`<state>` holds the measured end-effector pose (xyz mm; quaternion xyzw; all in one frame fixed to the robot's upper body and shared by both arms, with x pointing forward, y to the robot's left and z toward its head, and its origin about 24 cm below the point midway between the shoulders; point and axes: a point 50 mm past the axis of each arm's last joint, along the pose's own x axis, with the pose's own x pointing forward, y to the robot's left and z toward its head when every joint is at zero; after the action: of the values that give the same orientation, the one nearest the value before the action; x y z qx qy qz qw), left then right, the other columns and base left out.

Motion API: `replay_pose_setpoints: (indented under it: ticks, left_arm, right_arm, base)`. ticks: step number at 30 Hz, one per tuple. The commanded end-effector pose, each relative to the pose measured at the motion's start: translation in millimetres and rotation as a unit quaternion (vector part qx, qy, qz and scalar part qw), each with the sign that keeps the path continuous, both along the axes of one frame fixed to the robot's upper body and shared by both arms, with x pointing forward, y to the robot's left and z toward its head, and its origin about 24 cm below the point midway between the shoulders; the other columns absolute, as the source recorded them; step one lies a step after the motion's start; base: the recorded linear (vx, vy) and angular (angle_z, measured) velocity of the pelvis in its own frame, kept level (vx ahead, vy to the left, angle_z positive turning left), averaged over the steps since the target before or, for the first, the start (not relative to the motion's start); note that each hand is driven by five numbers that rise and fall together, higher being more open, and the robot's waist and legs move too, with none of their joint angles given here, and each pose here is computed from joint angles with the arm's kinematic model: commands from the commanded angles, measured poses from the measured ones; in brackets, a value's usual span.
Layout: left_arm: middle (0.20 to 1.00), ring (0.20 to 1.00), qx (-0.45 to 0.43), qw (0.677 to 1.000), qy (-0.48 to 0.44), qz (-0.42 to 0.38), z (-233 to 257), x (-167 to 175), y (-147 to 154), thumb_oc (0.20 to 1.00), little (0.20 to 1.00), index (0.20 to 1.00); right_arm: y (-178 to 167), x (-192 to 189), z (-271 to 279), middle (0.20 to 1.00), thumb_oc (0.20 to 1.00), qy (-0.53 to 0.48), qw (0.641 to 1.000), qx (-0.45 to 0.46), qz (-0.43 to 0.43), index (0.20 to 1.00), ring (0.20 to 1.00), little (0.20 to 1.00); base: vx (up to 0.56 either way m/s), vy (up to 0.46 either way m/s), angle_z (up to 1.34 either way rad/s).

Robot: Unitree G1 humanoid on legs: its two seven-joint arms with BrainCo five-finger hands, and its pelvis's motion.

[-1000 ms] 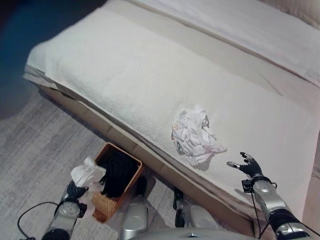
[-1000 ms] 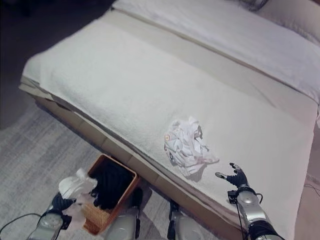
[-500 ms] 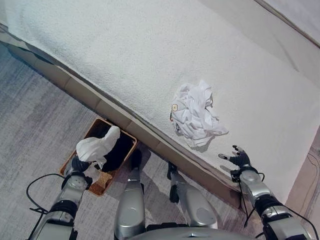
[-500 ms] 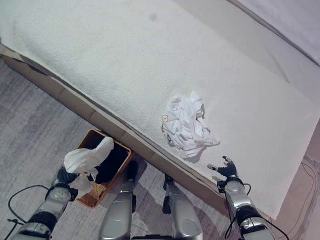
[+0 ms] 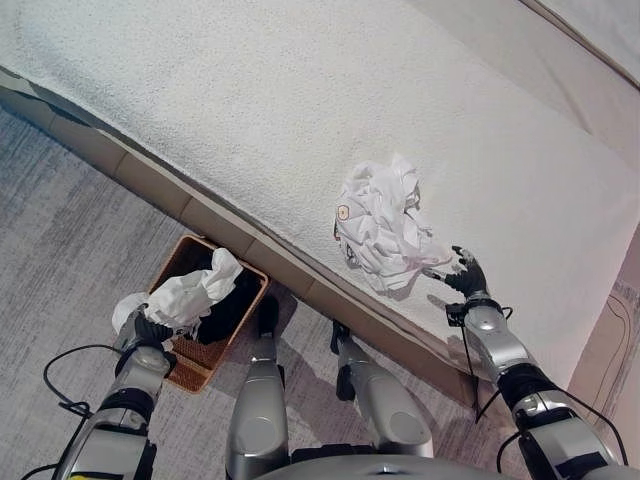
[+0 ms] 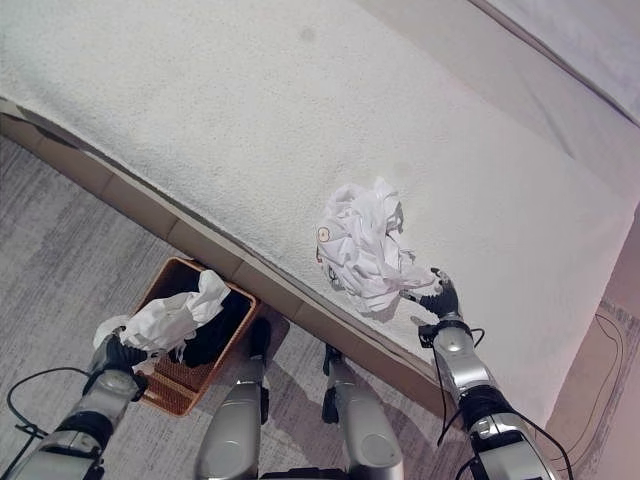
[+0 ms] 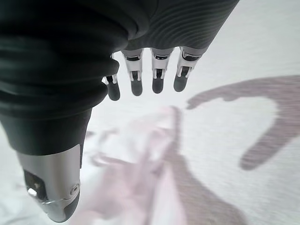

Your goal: Pick up clothes into the bucket

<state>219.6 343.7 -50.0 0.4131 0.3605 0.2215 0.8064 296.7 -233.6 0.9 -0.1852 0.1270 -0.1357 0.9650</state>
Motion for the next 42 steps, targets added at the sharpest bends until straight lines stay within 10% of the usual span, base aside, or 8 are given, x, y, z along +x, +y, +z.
replay_pose_setpoints:
  ticks: [1, 39, 40, 42]
  left_arm:
    - [1.000, 1.000, 0.015, 0.998, 0.057, 0.022, -12.7, -25.6, 10.8, 1.000, 1.000, 1.000]
    - [1.000, 1.000, -0.215, 0.933, -0.223, -0.186, 29.6, 54.4, -148.5, 1.000, 1.000, 1.000]
    - [1.000, 1.000, -0.219, 0.928, -0.232, -0.193, 34.1, 56.5, -151.7, 1.000, 1.000, 1.000]
    - [1.000, 1.000, -0.221, 0.925, -0.235, -0.200, 36.1, 57.6, -155.2, 1.000, 1.000, 1.000]
  right_arm:
    - [-22.9, 3.9, 40.3, 1.000, 1.000, -0.097, 0.995, -0.019, -0.027, 1.000, 1.000, 1.000]
    - [-73.8, 87.2, 157.5, 1.000, 1.000, -0.021, 0.953, -0.298, -0.055, 1.000, 1.000, 1.000]
    - [-73.8, 87.4, 159.6, 0.849, 0.849, -0.026, 0.953, -0.298, -0.055, 0.849, 0.849, 0.849]
    - [-74.7, 87.5, 162.7, 0.256, 0.256, -0.030, 0.952, -0.301, -0.055, 0.256, 0.256, 0.256]
  base:
    - [0.00, 0.000, 0.00]
    - [-0.02, -0.010, 0.08]
    - [-0.02, 0.002, 0.34]
    - [-0.02, 0.005, 0.25]
